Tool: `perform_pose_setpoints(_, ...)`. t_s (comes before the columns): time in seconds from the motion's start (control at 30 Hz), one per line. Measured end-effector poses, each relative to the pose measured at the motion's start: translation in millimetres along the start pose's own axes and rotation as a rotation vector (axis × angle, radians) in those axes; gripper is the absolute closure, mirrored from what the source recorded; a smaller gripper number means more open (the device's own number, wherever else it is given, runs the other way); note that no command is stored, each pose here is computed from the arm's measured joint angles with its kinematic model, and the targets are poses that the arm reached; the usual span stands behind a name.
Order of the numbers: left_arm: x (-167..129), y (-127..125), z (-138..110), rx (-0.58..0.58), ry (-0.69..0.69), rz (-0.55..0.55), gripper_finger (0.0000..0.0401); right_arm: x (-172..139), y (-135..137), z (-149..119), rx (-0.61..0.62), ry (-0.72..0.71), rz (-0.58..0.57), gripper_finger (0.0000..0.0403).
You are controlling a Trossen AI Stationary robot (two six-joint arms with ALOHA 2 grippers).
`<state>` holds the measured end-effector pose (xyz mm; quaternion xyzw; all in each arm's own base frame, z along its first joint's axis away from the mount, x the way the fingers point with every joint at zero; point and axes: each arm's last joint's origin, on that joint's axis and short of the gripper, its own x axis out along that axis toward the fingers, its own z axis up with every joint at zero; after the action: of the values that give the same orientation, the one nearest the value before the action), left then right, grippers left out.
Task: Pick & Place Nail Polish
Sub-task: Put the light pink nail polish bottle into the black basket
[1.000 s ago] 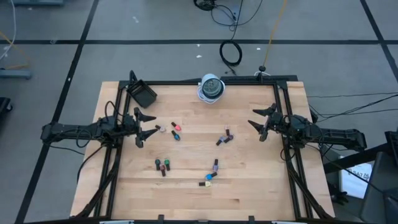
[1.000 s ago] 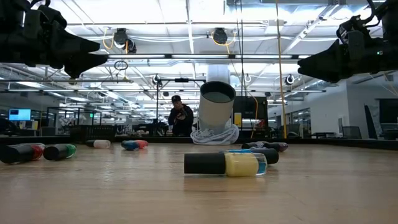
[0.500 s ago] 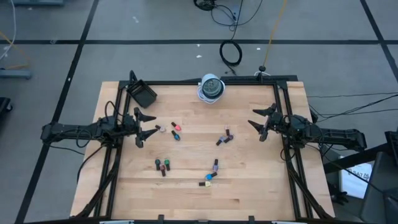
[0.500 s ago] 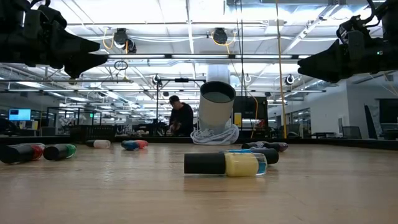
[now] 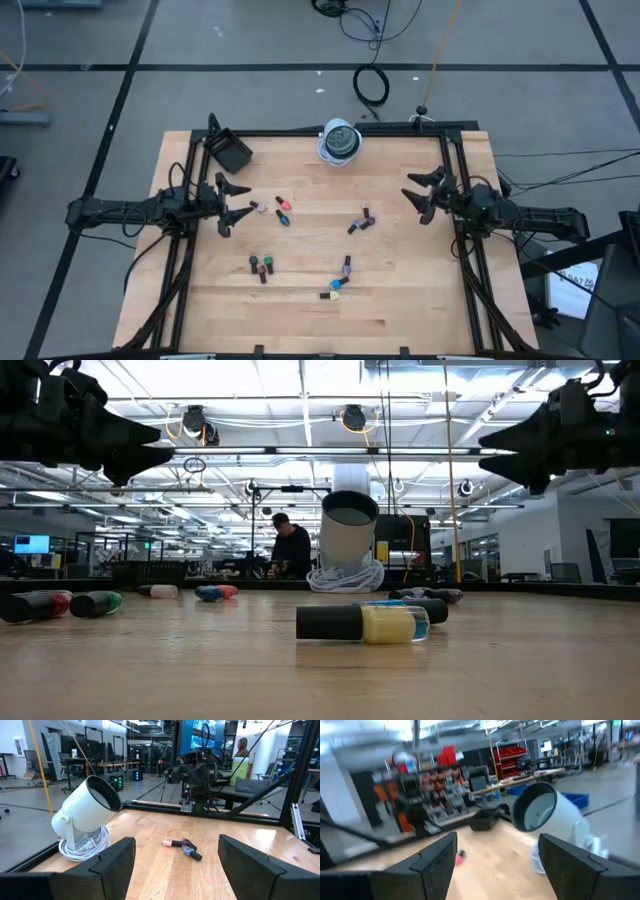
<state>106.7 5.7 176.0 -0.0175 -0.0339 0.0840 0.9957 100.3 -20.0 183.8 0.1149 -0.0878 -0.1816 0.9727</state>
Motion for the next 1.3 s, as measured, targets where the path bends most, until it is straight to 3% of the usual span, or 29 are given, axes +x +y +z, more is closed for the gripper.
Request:
perform_pose_setpoints(0.17,0,0,0,0.000,0.000,0.000,0.0127,0,1,4,0.125,-0.040,0.010,0.0135)
perform_pose_setpoints(0.5,0,0,0,0.000,0.000,0.000,0.0127,0,-1,6,0.156,-0.073,-0.060,0.0135)
perform_pose_setpoints(0.87,0,0,0,0.000,0.000,0.000,0.0127,3,1,10,0.255,-0.118,-0.047,0.0135)
perform_pose_setpoints(0.93,0,0,0,0.000,0.000,0.000,0.0128,8,5,4,0.276,-0.020,-0.021,0.0135)
perform_pose_setpoints(1.1,0,0,0,0.000,0.000,0.000,0.0127,41,27,12,0.259,0.173,-0.080,0.0135)
perform_pose_setpoints(1.3,0,0,0,0.000,0.000,-0.001,0.0128,104,61,9,0.177,0.628,-0.279,0.0135)
